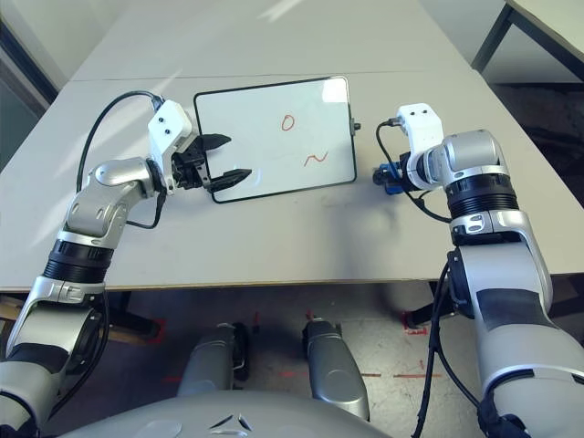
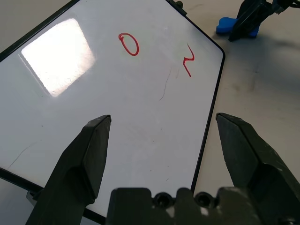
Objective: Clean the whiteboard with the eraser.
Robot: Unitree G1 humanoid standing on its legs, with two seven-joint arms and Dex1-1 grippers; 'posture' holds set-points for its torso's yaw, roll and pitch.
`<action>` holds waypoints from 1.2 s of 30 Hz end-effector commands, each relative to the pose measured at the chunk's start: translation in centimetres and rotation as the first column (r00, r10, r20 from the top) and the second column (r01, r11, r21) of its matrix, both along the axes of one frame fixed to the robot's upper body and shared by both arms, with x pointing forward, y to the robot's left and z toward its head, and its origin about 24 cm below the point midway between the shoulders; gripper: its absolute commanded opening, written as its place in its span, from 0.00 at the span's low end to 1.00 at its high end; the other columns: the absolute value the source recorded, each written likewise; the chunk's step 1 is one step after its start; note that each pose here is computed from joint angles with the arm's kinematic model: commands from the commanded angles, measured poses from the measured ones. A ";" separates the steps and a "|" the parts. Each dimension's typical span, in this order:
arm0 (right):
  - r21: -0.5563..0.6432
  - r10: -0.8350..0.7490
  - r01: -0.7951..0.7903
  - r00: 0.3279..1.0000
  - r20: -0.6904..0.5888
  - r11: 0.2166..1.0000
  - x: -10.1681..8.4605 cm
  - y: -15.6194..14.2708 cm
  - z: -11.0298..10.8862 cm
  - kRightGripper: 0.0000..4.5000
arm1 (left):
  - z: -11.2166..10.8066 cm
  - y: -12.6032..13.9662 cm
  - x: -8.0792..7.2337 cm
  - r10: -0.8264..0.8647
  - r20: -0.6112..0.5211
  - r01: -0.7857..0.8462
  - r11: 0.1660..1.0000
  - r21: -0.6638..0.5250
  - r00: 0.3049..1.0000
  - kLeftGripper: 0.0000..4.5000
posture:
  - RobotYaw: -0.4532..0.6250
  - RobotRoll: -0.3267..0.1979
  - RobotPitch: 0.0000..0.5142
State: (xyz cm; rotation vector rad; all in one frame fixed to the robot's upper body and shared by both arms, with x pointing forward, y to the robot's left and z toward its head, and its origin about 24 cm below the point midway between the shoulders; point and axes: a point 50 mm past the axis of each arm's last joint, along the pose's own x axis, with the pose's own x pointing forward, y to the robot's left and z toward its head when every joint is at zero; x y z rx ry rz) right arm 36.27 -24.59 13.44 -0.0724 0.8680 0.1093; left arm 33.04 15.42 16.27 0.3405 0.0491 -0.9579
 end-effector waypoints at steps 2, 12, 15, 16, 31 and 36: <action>0.001 -0.016 0.016 1.000 -0.004 1.000 0.0 -0.2 -0.1 0.54 | 0.0 0.2 0.1 0.003 0.002 -0.003 1.000 0.016 1.000 1.00 | 0.24 0.62 0.20; -0.116 0.118 -0.107 0.988 0.095 0.987 0.1 0.0 1.5 0.06 | -0.2 0.5 0.2 0.007 0.003 -0.007 1.000 0.017 1.000 1.00 | 0.24 0.62 0.20; -0.269 0.301 -0.252 0.941 0.157 0.930 -0.1 0.6 3.1 0.06 | -0.1 0.6 0.2 0.010 0.005 -0.010 1.000 0.019 1.000 1.00 | 0.25 0.62 0.20; -0.298 0.337 -0.280 0.927 0.161 0.912 -0.2 0.7 3.4 0.06 | -0.1 0.7 0.2 0.010 0.005 -0.010 1.000 0.019 1.000 1.00 | 0.25 0.62 0.20; -0.738 0.892 -0.629 0.444 -0.084 0.244 -1.3 7.3 6.0 0.06 | 0.1 0.4 0.2 -0.008 0.016 0.007 0.999 0.041 1.000 1.00 | 0.25 0.62 0.17; -0.746 0.900 -0.639 0.417 -0.127 0.191 -0.6 7.7 5.6 0.06 | 0.2 0.5 0.1 -0.009 0.019 0.008 0.999 0.043 1.000 1.00 | 0.25 0.62 0.17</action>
